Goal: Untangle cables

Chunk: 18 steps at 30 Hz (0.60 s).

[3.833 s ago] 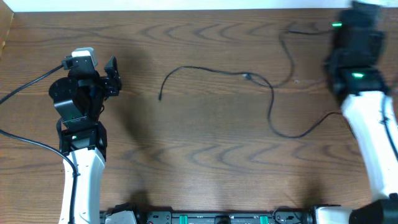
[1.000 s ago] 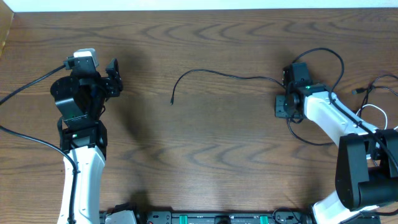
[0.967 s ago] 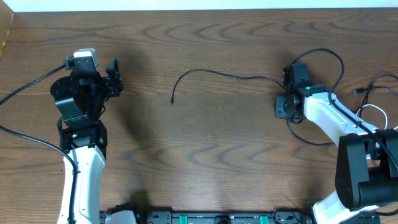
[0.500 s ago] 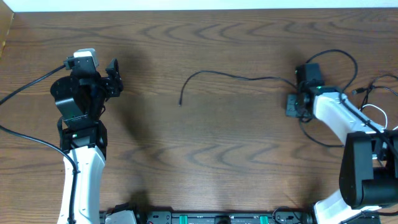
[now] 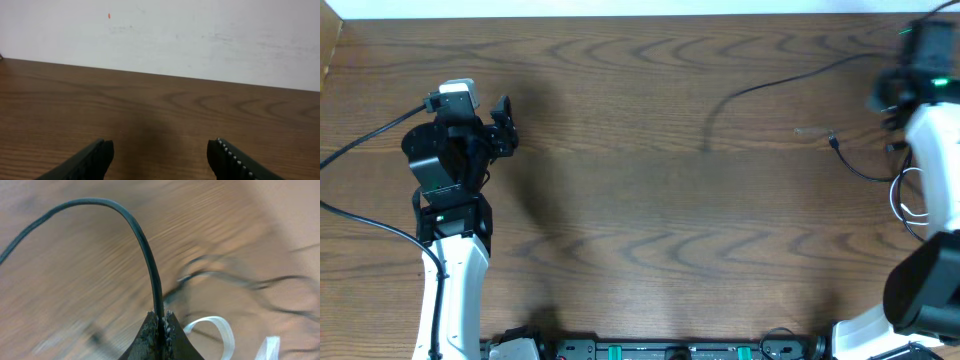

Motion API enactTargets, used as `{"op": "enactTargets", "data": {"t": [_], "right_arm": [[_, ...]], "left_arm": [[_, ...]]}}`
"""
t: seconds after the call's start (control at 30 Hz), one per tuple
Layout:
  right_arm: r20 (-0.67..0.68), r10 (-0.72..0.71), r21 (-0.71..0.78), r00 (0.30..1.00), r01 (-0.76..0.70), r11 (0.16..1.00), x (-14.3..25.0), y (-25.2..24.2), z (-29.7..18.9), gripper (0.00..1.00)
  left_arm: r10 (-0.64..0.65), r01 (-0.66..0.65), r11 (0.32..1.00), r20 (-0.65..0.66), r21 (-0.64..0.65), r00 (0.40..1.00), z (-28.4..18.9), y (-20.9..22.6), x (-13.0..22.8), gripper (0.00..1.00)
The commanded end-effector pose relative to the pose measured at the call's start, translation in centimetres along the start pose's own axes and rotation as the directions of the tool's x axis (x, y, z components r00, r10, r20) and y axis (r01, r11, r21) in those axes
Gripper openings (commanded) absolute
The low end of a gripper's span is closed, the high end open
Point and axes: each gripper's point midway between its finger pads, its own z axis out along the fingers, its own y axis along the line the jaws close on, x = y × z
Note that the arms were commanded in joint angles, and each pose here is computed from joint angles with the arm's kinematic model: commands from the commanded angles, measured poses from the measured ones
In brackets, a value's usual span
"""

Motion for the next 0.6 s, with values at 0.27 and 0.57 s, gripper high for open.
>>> {"op": "enactTargets", "data": {"t": [0.27,0.57], "right_arm": [[0.096,0.199,0.412,0.975,-0.221,0.884,-2.3,-21.0,-0.8,0.01],[0.091,0.322,0.076,0.942,-0.329,0.941,-1.8,-23.1,1.1,0.11]], "left_arm": [[-0.001,0.001,1.0,-0.002,0.017,1.0,0.1,-0.3,0.0,0.66],[0.018,-0.018,0.999,-0.006,0.047,1.0,0.3,-1.6,0.1,0.66]]}}
